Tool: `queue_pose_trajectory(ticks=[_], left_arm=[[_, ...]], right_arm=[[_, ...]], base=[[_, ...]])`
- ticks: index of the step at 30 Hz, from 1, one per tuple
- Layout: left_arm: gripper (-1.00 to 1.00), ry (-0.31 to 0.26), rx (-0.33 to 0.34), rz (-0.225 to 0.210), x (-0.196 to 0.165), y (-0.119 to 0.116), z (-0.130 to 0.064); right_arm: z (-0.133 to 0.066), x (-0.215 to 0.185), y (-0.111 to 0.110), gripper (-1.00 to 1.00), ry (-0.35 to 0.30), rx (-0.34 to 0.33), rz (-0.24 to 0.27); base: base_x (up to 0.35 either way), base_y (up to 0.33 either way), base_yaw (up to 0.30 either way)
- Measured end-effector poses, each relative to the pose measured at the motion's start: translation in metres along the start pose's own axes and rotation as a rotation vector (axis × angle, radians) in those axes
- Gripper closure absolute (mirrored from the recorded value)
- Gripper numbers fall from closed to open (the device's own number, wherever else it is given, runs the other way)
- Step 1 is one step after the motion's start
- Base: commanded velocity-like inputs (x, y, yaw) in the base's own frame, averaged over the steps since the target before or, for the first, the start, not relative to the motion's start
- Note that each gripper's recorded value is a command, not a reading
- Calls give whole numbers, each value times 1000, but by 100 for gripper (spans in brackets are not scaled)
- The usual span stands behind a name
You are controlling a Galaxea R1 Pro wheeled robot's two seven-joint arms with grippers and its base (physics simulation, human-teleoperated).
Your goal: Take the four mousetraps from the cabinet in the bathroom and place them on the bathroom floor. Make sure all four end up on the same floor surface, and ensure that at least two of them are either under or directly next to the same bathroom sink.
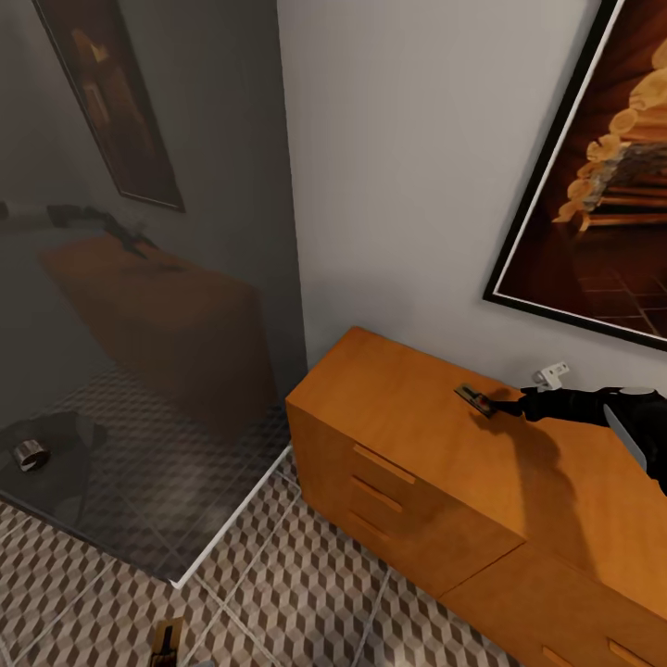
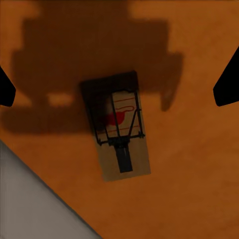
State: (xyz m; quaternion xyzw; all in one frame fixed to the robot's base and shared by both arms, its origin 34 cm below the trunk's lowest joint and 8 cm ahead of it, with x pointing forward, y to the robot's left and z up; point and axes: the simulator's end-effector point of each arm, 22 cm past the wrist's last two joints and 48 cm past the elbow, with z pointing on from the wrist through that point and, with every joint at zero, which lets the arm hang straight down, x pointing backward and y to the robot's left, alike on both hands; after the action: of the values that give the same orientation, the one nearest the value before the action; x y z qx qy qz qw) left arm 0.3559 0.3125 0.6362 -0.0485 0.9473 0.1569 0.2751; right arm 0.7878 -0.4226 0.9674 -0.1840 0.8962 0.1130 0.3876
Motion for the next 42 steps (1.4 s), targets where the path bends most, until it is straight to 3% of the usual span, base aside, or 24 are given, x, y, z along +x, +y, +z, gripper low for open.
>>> queue_pose_trajectory(ticks=[25,42], left_arm=[[100,18,1,5,8,-1,0],[100,19,1,6,9,-1,0]], right_arm=[[10,17,-1,-100,28,-5,22],[13,18,0,-100,11,-9,8]], base=[[1,0,0],[93,0,0]])
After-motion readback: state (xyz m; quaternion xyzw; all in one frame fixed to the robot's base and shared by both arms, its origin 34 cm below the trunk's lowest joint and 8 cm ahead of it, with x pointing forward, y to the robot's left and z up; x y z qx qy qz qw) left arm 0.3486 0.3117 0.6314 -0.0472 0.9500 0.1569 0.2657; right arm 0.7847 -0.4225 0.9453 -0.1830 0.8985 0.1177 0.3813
